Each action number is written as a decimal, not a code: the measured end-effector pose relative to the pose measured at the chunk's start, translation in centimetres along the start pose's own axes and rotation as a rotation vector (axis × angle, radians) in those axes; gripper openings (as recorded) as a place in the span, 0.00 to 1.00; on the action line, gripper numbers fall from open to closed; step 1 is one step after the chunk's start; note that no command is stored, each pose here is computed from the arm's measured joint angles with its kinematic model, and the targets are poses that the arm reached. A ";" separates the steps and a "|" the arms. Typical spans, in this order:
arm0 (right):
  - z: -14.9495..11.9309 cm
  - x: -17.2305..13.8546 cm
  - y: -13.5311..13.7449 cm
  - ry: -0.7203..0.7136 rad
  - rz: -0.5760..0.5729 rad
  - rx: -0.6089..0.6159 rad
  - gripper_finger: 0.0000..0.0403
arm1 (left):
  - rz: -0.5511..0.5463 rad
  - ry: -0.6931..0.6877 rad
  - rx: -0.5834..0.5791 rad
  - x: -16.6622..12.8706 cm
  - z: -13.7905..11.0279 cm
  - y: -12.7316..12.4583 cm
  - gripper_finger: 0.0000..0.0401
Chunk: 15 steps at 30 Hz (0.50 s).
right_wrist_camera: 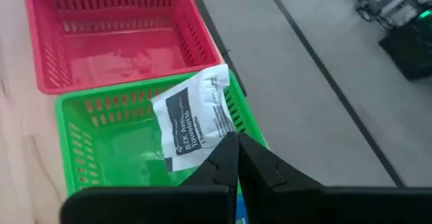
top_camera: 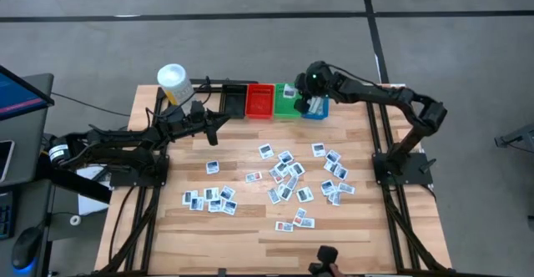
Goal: Pick & Place First Aid Supplies
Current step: Put the towelette pack into the green bin
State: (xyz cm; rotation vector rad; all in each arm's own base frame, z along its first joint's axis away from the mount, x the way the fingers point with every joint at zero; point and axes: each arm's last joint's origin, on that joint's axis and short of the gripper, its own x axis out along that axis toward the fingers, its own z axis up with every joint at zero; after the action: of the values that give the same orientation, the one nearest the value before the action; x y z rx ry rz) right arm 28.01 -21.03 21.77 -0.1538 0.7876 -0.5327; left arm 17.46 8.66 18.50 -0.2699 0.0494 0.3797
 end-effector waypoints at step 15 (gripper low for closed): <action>0.5 1.3 1.3 -0.064 0.041 -0.019 0.00 | 0.000 0.000 0.001 0.0 0.0 0.0 0.16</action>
State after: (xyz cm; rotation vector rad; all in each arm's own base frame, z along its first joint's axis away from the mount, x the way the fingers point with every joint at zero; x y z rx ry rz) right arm 29.62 -20.66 20.83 -0.1710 0.7324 -0.4791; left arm 17.46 8.65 18.50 -0.2694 0.0495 0.3793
